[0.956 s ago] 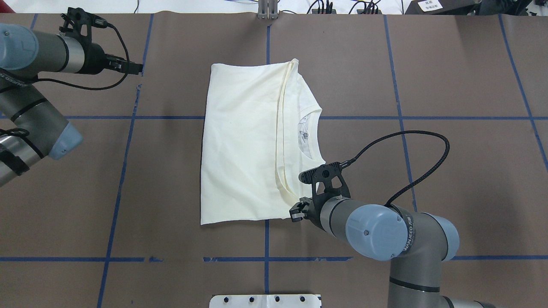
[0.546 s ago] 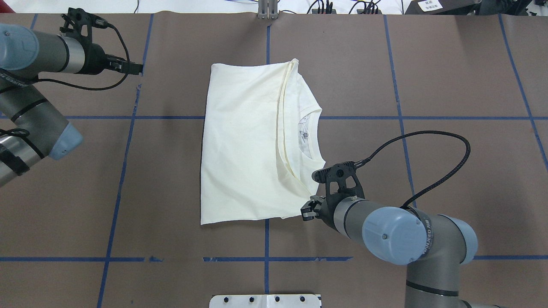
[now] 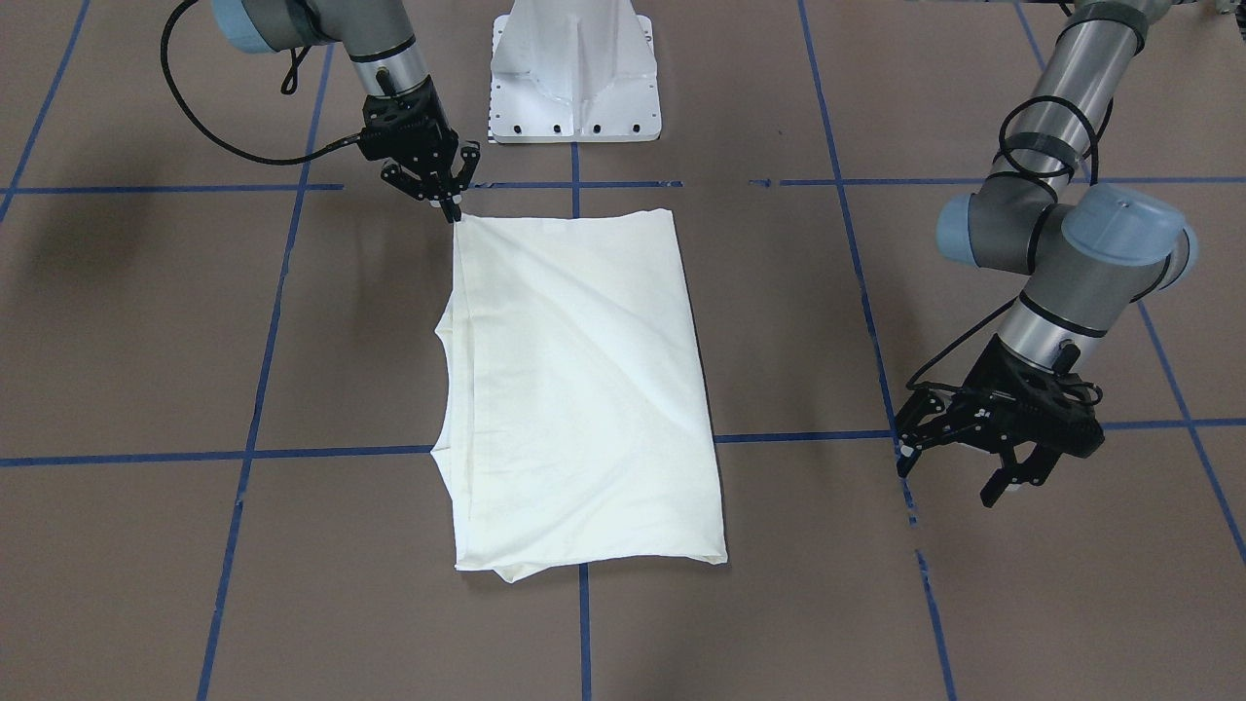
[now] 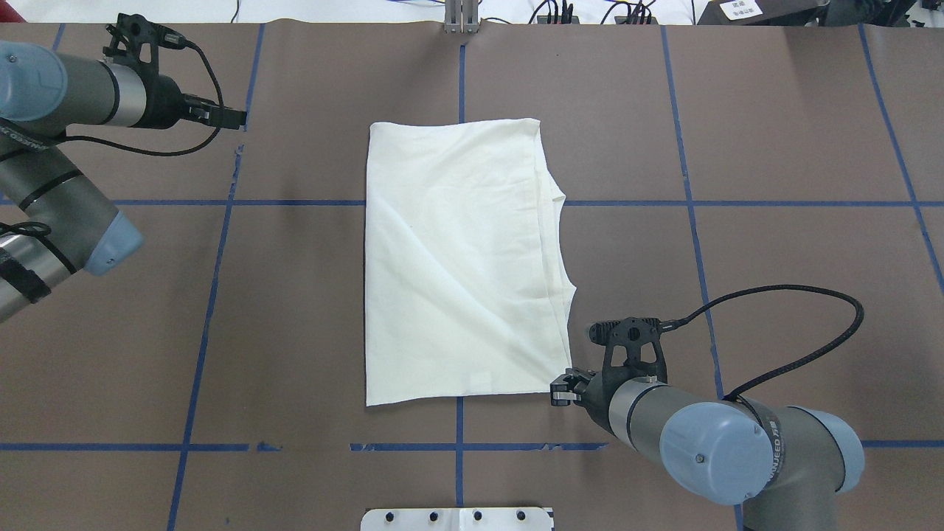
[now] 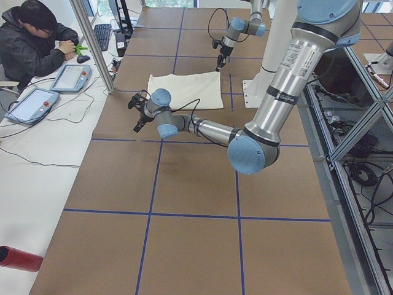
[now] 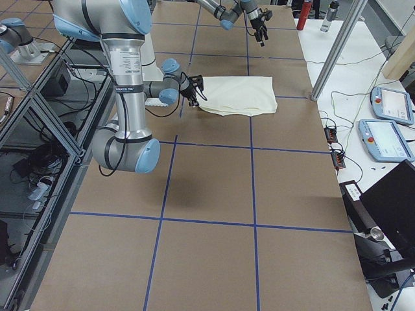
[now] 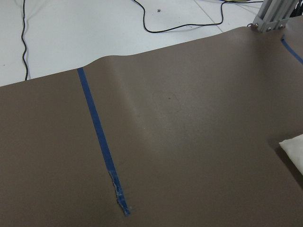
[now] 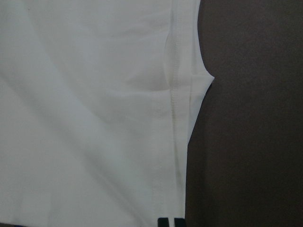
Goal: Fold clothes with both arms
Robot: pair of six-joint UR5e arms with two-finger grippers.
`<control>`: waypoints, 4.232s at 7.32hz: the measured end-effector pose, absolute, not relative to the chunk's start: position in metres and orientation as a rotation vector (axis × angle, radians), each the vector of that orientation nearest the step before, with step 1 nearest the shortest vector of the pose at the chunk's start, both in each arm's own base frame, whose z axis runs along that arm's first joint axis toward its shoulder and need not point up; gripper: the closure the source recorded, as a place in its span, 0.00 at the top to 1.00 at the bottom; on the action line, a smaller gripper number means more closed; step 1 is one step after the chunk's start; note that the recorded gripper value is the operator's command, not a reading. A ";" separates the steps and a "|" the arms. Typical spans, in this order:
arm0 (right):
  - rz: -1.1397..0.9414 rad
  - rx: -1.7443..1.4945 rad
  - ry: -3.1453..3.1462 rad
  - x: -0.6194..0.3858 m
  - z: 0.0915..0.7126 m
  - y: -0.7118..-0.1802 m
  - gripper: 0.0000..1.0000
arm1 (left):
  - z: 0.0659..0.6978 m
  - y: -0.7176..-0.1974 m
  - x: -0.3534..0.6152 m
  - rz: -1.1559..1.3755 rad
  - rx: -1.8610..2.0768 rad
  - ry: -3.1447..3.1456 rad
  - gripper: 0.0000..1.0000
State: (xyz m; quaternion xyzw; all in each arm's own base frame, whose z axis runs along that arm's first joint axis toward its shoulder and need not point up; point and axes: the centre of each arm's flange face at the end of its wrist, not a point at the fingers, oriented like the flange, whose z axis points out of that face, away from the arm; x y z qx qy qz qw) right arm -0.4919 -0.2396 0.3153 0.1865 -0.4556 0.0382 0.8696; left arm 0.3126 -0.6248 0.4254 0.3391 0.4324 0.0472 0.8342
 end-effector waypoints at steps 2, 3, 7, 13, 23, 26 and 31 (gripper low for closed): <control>0.114 0.384 -1.015 -0.483 0.293 -0.239 1.00 | 0.421 -0.624 0.312 0.087 0.715 0.927 1.00; 0.140 0.387 -1.080 -0.470 0.276 -0.247 1.00 | 0.412 -0.620 0.312 0.047 0.695 0.962 1.00; 0.346 0.335 -1.171 -0.419 0.280 -0.300 0.98 | 0.354 -0.478 0.348 -0.133 0.467 1.260 1.00; 0.603 0.192 -1.138 -0.396 0.300 -0.335 0.99 | 0.284 -0.296 0.494 -0.344 0.204 1.155 0.66; 0.606 0.192 -1.130 -0.399 0.306 -0.336 0.99 | 0.300 -0.258 0.543 -0.555 0.006 1.104 0.66; 0.607 0.191 -1.127 -0.399 0.307 -0.336 0.99 | 0.303 -0.255 0.549 -0.547 0.003 1.097 0.66; 0.621 0.212 -1.121 -0.398 0.310 -0.338 0.99 | 0.301 -0.245 0.556 -0.535 0.001 1.098 0.06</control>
